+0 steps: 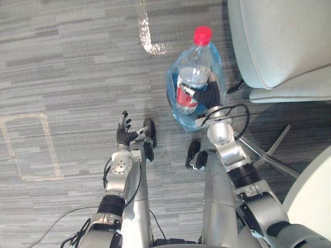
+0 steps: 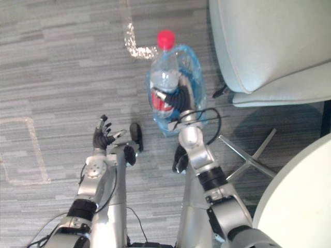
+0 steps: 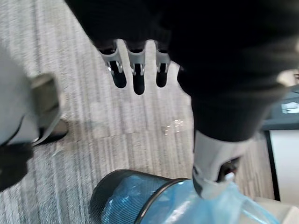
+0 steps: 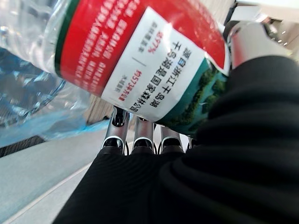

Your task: Gather rubbish on tea table into small bin, then transfer packed bag to large trash can.

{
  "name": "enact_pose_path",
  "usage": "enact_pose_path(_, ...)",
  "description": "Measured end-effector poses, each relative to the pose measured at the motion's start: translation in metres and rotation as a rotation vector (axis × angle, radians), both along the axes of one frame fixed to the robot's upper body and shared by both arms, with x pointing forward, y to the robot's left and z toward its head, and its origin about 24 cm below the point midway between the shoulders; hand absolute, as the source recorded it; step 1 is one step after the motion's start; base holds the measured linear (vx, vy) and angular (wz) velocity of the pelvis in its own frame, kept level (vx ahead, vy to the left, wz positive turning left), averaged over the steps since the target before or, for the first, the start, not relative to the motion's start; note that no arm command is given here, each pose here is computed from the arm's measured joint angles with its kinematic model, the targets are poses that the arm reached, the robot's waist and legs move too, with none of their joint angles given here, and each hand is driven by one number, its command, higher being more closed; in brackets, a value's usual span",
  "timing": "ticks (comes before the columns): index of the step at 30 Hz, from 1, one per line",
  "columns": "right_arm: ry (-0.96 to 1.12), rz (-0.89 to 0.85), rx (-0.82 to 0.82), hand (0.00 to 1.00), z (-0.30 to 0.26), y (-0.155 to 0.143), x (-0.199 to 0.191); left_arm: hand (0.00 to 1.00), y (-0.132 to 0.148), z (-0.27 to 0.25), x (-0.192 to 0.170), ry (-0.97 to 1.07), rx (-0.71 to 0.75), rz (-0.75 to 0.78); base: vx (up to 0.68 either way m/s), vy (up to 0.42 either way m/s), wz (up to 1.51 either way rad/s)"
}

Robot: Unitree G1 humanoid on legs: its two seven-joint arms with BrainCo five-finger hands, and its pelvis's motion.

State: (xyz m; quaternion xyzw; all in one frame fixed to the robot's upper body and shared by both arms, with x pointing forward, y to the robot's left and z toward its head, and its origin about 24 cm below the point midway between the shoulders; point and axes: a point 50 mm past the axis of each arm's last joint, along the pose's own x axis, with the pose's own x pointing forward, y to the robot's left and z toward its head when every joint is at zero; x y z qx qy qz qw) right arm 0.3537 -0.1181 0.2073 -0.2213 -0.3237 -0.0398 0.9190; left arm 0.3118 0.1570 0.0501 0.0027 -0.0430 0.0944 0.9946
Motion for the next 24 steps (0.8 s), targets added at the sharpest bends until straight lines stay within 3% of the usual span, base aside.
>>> enact_pose_path(13,0.026,-0.097,0.096,1.00,0.018,-0.035,0.019,0.00,-0.011,0.018,0.016,-0.051,0.013,-0.051,-0.02,-0.017,0.10)
enact_pose_path(14,0.031,-0.100,0.094,0.00,0.018,-0.036,0.021,0.00,-0.013,0.019,0.017,-0.050,0.016,-0.059,-0.02,0.002,0.06)
enact_pose_path(24,0.038,-0.101,0.123,0.00,0.017,-0.031,0.023,0.00,-0.018,0.022,0.025,-0.051,0.043,-0.073,-0.01,0.000,0.02)
